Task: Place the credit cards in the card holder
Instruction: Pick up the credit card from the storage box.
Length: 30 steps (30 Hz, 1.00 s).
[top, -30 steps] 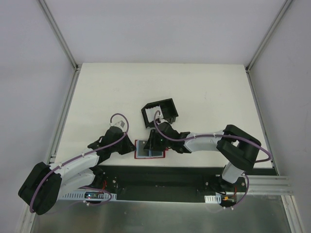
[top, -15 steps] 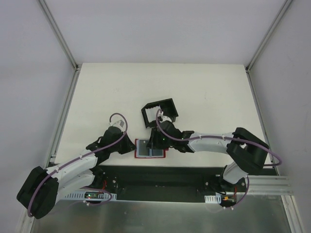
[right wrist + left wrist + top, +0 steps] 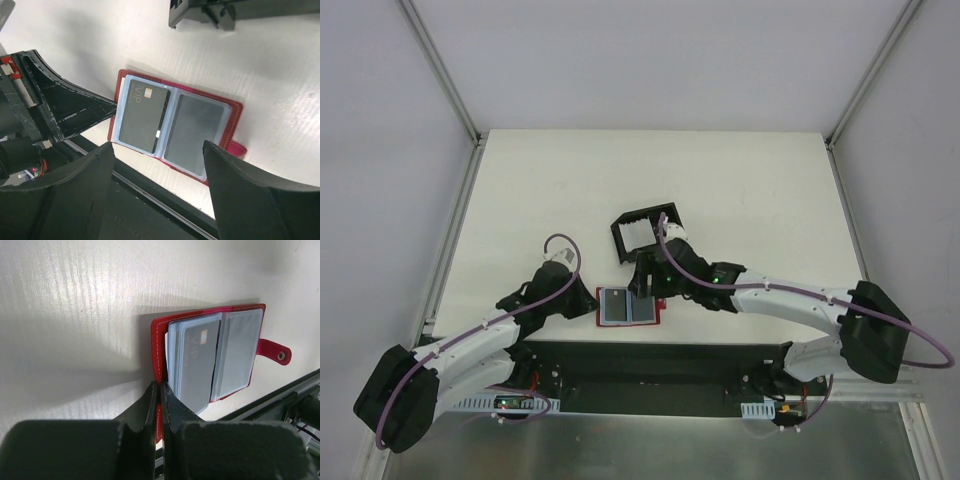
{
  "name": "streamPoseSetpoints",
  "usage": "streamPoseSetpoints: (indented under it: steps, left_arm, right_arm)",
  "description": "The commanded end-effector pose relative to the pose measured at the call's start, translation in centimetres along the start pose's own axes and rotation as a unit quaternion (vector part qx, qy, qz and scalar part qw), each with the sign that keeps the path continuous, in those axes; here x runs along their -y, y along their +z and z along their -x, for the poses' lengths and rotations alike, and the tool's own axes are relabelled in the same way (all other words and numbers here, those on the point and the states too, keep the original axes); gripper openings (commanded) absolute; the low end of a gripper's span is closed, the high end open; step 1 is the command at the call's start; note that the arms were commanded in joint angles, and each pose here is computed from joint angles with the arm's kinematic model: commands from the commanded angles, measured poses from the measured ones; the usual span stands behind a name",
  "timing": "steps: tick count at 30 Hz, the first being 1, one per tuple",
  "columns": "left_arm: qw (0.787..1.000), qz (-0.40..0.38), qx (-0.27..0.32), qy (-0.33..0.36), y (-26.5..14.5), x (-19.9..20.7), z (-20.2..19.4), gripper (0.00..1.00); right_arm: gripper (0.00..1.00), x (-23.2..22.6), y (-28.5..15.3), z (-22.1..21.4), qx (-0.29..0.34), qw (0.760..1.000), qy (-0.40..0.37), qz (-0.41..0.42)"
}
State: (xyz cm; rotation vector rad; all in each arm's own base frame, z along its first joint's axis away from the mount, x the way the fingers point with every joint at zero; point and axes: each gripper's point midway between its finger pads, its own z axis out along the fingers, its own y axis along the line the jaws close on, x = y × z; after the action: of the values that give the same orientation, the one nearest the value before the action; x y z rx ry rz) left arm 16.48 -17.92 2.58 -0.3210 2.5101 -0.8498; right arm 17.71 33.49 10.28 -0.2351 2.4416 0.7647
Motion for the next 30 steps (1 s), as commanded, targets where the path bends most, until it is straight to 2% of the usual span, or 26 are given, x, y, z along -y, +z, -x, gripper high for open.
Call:
streamPoseSetpoints:
  steps: [1,11,19,24,30]
  left_arm:
    - [1.0,0.006,0.004,-0.003,-0.1,-0.2,0.0,0.0]
    - [1.0,0.019,0.009,-0.006,-0.4,-1.5,-0.6,0.0]
    - [1.0,0.028,0.009,-0.003,-0.2,-1.2,-0.1,0.0]
    - [0.999,0.031,0.005,-0.003,0.0,-1.3,-0.1,0.0]
    - [0.999,0.032,0.002,0.001,0.0,-1.3,-0.1,0.0]
  right_arm:
    - [0.75,0.8,-2.3,2.6,0.036,0.999,-0.02,-0.021]
    - [0.78,2.7,-3.8,9.0,0.072,0.997,-0.013,-0.018]
    - [0.79,2.6,-1.9,12.5,0.042,0.999,-0.034,-0.002]
    - [0.79,3.7,0.6,14.5,0.014,0.999,-0.036,-0.021]
    - [0.8,4.3,3.7,15.0,-0.027,0.999,-0.033,-0.015]
